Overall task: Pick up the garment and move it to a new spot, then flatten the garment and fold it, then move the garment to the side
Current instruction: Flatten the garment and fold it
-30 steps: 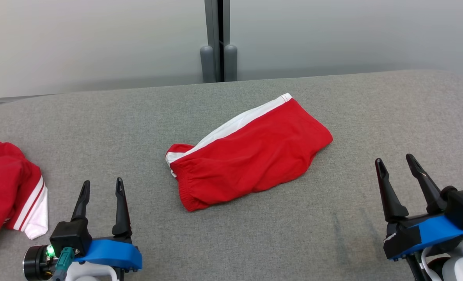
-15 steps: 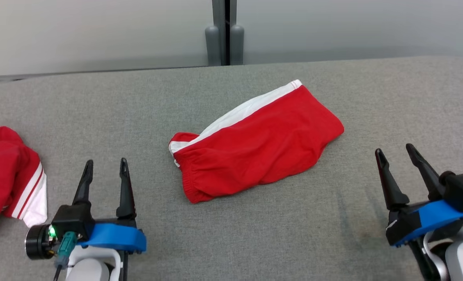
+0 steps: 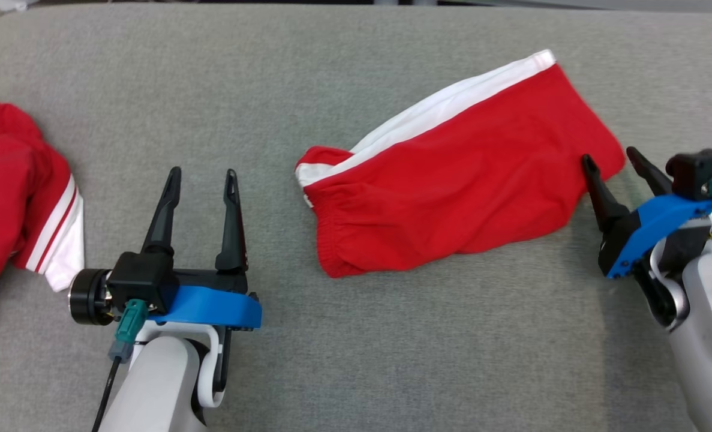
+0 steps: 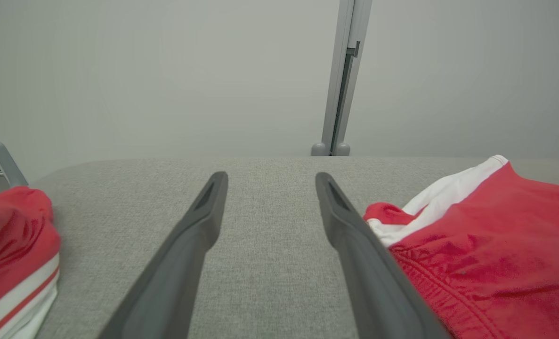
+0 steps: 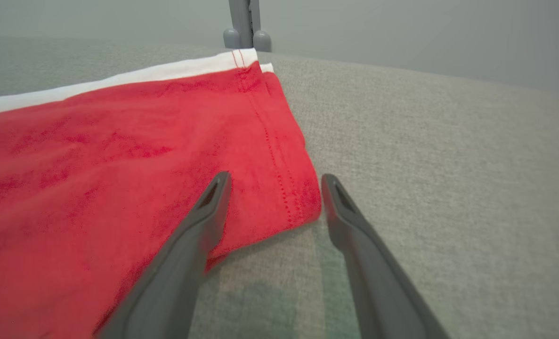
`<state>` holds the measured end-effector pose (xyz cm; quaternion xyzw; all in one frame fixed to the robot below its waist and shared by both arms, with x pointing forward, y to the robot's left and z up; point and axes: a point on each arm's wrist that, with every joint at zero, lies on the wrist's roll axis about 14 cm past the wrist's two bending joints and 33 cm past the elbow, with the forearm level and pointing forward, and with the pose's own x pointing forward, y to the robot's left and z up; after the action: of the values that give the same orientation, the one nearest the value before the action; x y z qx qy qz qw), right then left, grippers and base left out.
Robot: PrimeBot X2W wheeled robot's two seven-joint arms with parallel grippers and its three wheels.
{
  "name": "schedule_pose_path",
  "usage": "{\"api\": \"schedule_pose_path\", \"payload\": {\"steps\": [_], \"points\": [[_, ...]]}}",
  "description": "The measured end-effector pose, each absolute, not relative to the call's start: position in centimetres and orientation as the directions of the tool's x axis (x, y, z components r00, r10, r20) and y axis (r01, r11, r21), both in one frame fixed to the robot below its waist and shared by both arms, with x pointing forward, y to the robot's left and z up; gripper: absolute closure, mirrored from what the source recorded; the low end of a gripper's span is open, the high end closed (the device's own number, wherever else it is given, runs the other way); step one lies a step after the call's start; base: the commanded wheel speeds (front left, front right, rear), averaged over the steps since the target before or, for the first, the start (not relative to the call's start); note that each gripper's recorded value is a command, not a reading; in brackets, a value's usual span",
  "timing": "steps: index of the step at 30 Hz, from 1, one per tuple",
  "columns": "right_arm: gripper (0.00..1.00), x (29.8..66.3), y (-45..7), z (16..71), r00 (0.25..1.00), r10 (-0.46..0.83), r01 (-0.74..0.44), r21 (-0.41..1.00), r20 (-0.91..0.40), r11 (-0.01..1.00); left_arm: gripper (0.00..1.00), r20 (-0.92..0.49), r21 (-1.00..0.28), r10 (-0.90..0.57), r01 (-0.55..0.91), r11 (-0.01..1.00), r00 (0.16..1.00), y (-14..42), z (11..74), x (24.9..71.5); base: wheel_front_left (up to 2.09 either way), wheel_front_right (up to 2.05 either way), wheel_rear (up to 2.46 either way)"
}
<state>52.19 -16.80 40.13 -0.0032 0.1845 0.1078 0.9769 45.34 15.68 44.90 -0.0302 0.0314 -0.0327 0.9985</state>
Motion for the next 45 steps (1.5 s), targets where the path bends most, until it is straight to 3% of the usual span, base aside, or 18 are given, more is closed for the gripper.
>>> {"api": "schedule_pose_path", "payload": {"steps": [8, 9, 10, 18, 25, 35, 40, 45], "points": [[0.0, 54.4, -14.9, 36.2, 0.833, 0.238, -0.224, 0.089, -0.5, 0.971, 0.0, -0.09, -0.058, -0.037, 0.032, 0.998, 0.995, 16.7, 43.8, 45.3, 0.0, 0.0, 0.0], [0.56, 54.5, -14.9, 36.1, 0.827, 0.237, -0.216, 0.1, -0.509, 0.971, 0.0, -0.088, -0.055, -0.036, 0.032, 0.998, 0.995, 16.8, 43.9, 45.3, 0.0, 0.0, 0.0], [1.0, 54.5, -14.7, 36.0, 0.822, 0.239, -0.212, 0.111, -0.516, 0.971, 0.0, -0.086, -0.057, -0.037, 0.032, 0.998, 0.996, 16.8, 43.9, 45.3, 0.0, 0.0, 0.0], [1.0, 53.7, -14.2, 37.4, 0.869, 0.25, -0.205, 0.149, -0.428, 0.967, 0.0, -0.067, -0.055, -0.029, 0.025, 0.998, 0.997, 16.9, 44.8, 44.8, 0.0, 0.0, 0.0], [1.0, 49.1, -15.8, 38.0, 0.92, 0.191, -0.122, 0.213, -0.343, 0.969, 0.0, -0.047, -0.06, -0.011, 0.008, 0.998, 0.999, 17.3, 45.9, 43.5, 0.0, 0.0, 0.0], [1.0, 43.4, -20.2, 38.0, 0.938, 0.062, 0.018, 0.228, -0.341, 0.974, 0.0, -0.024, -0.07, -0.02, 0.018, 0.997, 1.0, 16.7, 47.0, 41.8, 0.0, 0.0, 0.0], [1.0, 44.7, -18.4, 41.3, 0.956, 0.124, -0.079, 0.175, -0.266, 0.981, 0.0, -0.016, -0.071, -0.021, 0.02, 0.997, 1.0, 16.6, 47.4, 41.3, 0.0, 0.0, 0.0], [1.0, 46.7, -11.7, 46.5, 0.942, 0.299, -0.279, 0.139, -0.154, 0.95, 0.0, -0.009, -0.075, -0.02, 0.019, 0.997, 1.0, 16.6, 47.8, 40.8, 0.0, 0.0, 0.0]]}}
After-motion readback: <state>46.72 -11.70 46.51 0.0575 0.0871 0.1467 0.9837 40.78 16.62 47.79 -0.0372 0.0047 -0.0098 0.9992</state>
